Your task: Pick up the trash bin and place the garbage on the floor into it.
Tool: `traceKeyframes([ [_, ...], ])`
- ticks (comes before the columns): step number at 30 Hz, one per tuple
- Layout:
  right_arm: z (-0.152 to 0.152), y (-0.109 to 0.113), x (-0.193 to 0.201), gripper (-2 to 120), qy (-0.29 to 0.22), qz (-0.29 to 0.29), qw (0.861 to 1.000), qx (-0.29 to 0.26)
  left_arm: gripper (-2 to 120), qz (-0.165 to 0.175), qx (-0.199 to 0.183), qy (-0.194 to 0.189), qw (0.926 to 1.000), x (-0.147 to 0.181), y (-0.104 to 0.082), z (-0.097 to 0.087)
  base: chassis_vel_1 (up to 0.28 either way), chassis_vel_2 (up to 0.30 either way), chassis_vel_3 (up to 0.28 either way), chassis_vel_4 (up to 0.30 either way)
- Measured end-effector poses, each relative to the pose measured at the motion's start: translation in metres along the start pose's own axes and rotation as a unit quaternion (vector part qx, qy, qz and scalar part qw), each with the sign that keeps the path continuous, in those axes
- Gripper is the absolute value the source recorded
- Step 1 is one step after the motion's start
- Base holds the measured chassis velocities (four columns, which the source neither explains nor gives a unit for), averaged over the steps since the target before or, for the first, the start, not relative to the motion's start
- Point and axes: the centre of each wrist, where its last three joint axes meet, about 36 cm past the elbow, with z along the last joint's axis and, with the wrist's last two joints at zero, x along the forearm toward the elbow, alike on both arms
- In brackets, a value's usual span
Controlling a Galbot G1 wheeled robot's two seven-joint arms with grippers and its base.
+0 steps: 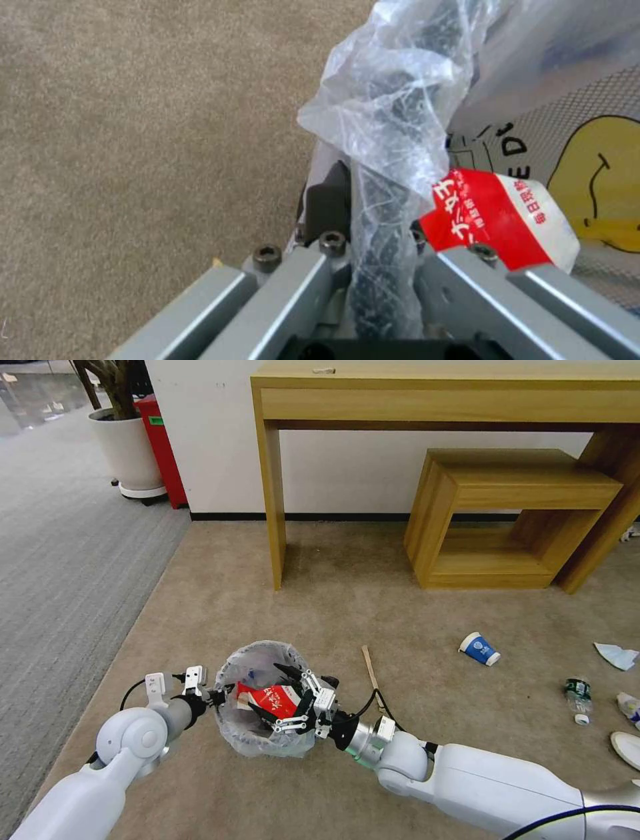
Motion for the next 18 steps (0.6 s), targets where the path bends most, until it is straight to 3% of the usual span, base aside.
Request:
traceKeyframes([
  [6, -0.012, -0.013, -0.007, 93, -0.016, 0.025, 1.000, 0.010, 0, -0.002, 0.000, 0.001, 1.0000, 0.001, 0.002, 0.001, 0.000, 0.000, 0.000, 0.000],
  [18, -0.049, -0.069, -0.009, 100, -0.053, 0.116, 0.991, 0.048, 0, -0.007, -0.001, 0.000, 1.0000, 0.005, 0.007, 0.002, 0.000, 0.000, 0.000, 0.000],
])
